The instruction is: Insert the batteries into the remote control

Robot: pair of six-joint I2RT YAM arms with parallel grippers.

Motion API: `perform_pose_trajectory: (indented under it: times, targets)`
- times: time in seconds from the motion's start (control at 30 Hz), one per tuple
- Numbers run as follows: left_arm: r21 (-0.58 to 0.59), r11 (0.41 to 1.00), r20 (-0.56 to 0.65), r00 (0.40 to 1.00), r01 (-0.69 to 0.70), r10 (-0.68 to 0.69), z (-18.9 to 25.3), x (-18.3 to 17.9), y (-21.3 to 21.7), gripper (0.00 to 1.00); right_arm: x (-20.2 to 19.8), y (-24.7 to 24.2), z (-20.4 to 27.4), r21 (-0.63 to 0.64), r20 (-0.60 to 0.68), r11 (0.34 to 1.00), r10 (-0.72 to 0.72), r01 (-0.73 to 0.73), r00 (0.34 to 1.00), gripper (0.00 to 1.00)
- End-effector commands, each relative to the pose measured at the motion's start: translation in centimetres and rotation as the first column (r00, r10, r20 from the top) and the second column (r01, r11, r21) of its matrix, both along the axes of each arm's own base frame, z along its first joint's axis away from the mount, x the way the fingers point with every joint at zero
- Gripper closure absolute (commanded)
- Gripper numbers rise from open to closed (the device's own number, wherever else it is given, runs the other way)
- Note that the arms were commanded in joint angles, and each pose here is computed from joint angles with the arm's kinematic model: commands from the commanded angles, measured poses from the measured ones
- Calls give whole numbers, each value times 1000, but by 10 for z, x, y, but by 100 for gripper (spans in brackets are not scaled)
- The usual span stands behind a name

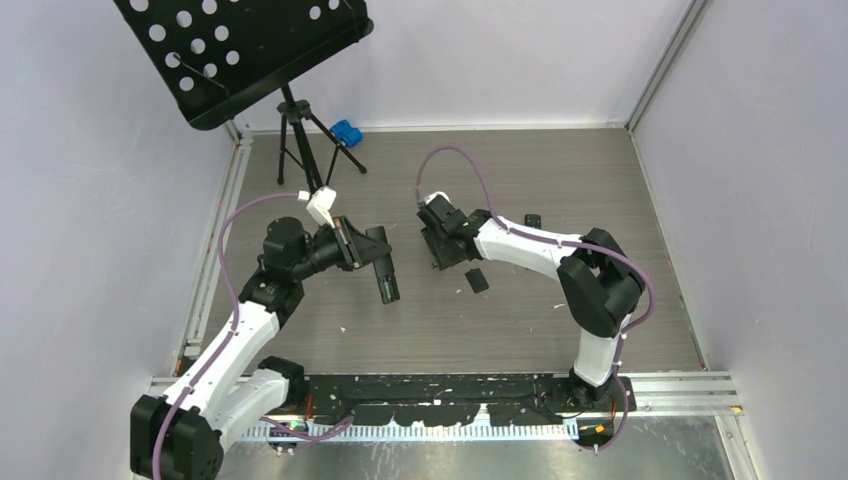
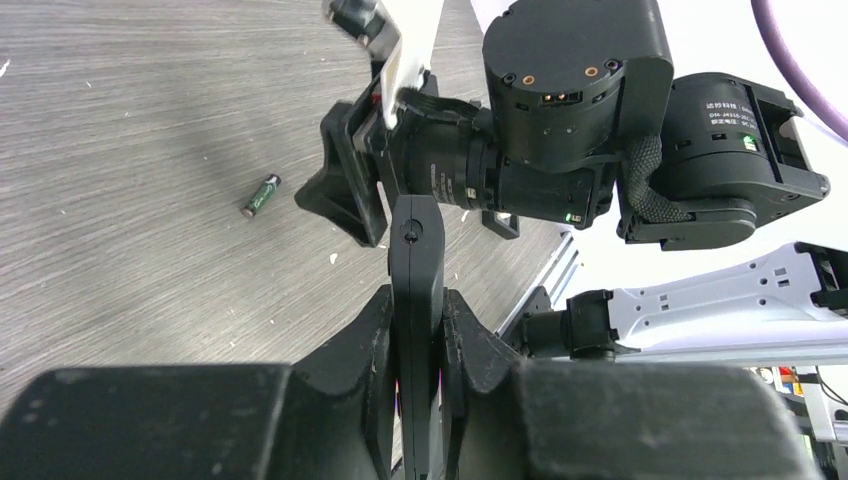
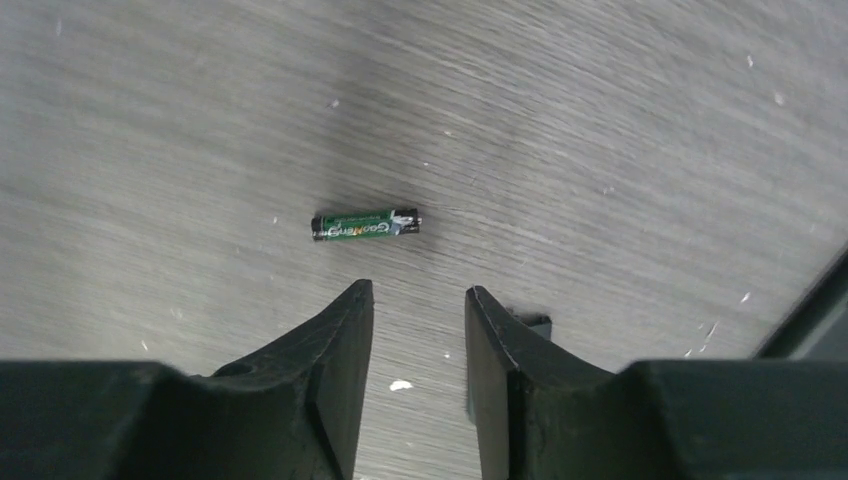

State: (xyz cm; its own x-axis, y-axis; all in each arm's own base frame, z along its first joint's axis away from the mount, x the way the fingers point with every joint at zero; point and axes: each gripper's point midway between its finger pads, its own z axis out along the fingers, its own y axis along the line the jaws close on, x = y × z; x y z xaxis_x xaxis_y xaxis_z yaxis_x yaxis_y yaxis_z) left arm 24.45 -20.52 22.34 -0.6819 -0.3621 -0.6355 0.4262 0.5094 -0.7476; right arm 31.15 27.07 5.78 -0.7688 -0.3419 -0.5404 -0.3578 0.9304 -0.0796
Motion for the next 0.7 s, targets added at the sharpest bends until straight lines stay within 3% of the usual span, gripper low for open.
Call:
perform_pose_trajectory:
  times: [0.0, 0.07, 0.27, 0.5, 0.67]
  targets:
    - [-9, 1000, 80, 997, 2, -1, 26, 8, 1, 100, 6, 10, 4, -96, -14, 914, 395, -395, 918, 48]
    - [-23, 1000, 68, 998, -2, 4, 27, 10, 2, 100, 7, 9, -3, -107, -59, 891, 438, -442, 897, 42]
    - [-79, 997, 46, 999, 3, 1, 34, 14, 7, 100, 14, 9, -10, -99, -153, 852, 498, -515, 853, 36]
    - [-117, 993, 26, 1000, 12, -9, 39, 15, 10, 100, 30, 3, -28, -125, -215, 807, 545, -577, 810, 38]
    - [-122, 993, 21, 1000, 8, -6, 40, 18, 11, 100, 25, 18, -38, -24, -249, 773, 610, -634, 752, 41]
